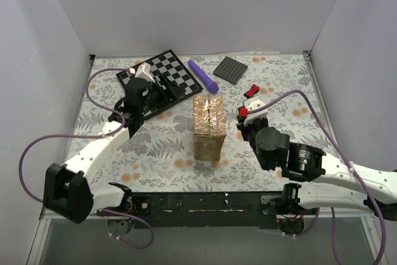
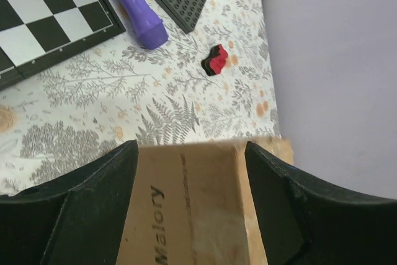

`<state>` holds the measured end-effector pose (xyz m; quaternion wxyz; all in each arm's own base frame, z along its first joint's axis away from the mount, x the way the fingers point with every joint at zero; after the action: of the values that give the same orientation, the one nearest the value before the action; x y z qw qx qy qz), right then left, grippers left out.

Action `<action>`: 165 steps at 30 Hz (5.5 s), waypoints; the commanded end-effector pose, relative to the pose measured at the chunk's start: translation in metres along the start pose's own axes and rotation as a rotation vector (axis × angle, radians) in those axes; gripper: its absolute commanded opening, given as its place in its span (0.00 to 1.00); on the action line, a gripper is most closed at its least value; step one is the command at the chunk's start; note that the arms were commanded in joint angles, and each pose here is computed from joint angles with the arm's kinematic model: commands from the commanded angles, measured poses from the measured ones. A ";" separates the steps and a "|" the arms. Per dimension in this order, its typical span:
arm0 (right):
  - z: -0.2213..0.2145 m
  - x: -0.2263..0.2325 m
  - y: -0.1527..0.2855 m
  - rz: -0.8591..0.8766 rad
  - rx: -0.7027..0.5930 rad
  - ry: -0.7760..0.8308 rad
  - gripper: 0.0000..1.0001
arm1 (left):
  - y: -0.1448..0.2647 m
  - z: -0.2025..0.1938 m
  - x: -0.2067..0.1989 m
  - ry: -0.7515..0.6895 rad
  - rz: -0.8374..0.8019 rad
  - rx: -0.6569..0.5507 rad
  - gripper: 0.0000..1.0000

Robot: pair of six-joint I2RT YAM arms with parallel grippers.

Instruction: Unpack the express box

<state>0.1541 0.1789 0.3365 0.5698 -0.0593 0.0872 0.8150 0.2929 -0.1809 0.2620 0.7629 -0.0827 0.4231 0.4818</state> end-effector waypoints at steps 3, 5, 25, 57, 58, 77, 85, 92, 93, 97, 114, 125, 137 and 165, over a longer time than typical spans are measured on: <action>-0.042 0.003 0.001 -0.056 0.119 -0.060 0.01 | -0.057 0.004 0.013 -0.008 0.048 0.057 0.67; -0.062 0.011 -0.001 -0.044 0.153 -0.078 0.01 | -0.064 0.010 0.008 -0.027 0.004 0.027 0.67; -0.051 0.026 -0.092 0.212 -0.068 -0.334 0.01 | -0.059 -0.010 -0.013 -0.145 -0.348 0.026 0.62; -0.046 -0.029 -0.081 0.035 0.136 -0.228 0.01 | 0.024 0.050 0.037 -0.147 0.308 -0.387 0.70; -0.053 -0.028 -0.076 0.042 0.171 -0.230 0.01 | 0.014 0.044 0.045 -0.146 0.331 -0.347 0.71; -0.118 0.065 -0.032 0.461 0.426 -0.285 0.01 | -0.011 -0.014 0.047 -0.100 0.071 -0.052 0.61; -0.113 0.059 -0.054 0.318 0.388 -0.284 0.01 | 0.009 -0.042 0.053 -0.027 0.022 0.012 0.58; -0.113 0.049 -0.069 0.238 0.360 -0.258 0.01 | 0.028 -0.044 0.060 -0.016 0.068 -0.025 0.61; -0.115 0.048 -0.070 0.232 0.364 -0.248 0.01 | 0.031 -0.040 0.061 -0.017 0.109 -0.034 0.64; -0.107 0.041 -0.070 0.204 0.354 -0.232 0.01 | 0.039 -0.003 0.063 -0.025 0.282 -0.176 0.75; -0.056 -0.014 -0.017 0.066 0.211 -0.470 0.01 | 0.037 0.006 -0.025 -0.075 -0.222 0.058 0.81; -0.028 -0.013 0.000 0.182 0.033 -0.679 0.01 | 0.046 -0.020 -0.016 -0.132 -0.245 0.226 0.72; -0.024 -0.017 0.003 0.181 0.015 -0.658 0.01 | 0.050 -0.042 -0.002 -0.157 -0.240 0.333 0.54; -0.026 -0.024 0.006 0.141 0.016 -0.651 0.01 | 0.044 -0.058 0.007 -0.141 -0.277 0.424 0.00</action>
<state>0.1555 0.1542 0.2946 0.5061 0.2248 -0.0476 0.8313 0.2340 -0.1840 0.2404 0.8528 0.0463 0.4308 0.2914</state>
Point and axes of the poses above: each gripper's point midway between its finger pads, its own y axis back along the fingers, its own x axis along the line the jaws close on, z = x × y, the point moved 5 cm from there along y, back along the fingers, and after that the axes turned 1 degree about -y, right-handed, at the moved point
